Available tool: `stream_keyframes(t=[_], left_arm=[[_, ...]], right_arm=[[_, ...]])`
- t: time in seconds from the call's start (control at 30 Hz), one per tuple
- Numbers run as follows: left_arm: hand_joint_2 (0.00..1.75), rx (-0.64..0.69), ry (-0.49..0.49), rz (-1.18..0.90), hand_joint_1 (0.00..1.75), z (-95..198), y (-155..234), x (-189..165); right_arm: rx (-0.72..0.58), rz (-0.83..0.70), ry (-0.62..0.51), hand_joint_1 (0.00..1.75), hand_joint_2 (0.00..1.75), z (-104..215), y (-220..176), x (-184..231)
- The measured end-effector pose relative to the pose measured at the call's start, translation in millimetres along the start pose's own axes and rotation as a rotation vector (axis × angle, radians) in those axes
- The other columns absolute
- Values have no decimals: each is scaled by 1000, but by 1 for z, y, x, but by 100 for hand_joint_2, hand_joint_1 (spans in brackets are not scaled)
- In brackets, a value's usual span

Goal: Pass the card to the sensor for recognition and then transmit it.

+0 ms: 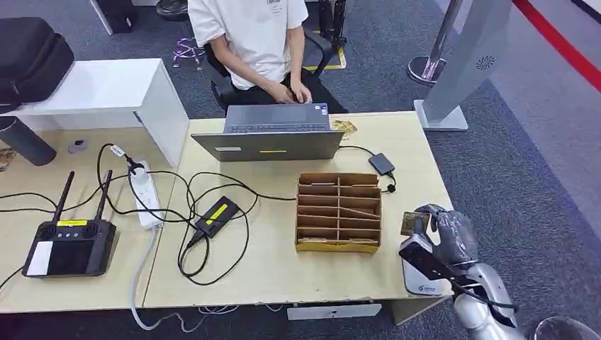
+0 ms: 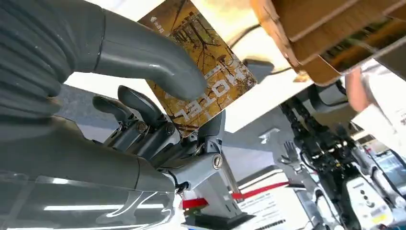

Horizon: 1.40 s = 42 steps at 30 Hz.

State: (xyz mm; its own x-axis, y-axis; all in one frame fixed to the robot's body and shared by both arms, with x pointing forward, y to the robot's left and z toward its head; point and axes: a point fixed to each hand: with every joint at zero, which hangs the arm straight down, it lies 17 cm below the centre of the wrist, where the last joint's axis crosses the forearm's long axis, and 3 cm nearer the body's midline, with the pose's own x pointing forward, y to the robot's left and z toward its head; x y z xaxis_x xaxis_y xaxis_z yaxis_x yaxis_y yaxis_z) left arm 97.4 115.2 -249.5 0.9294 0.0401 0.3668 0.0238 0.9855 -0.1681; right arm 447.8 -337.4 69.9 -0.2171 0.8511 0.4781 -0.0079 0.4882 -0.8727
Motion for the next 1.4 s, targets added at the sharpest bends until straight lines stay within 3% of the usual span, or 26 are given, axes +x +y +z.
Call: stream_keyframes(t=[0.4, 0.93, 1.4], left_arm=[[175, 1, 1, -3, 0, 0, 2, -1], [175, 0, 9, -13, 0, 0, 4, -2], [175, -1, 9, -15, 0, 0, 4, -2]], right_arm=[[-6, 22, 22, 175, 175, 2, -2, -13], [-240, 154, -170, 175, 175, -116, -190, 78], [-277, 169, -214, 175, 175, -128, -215, 104]])
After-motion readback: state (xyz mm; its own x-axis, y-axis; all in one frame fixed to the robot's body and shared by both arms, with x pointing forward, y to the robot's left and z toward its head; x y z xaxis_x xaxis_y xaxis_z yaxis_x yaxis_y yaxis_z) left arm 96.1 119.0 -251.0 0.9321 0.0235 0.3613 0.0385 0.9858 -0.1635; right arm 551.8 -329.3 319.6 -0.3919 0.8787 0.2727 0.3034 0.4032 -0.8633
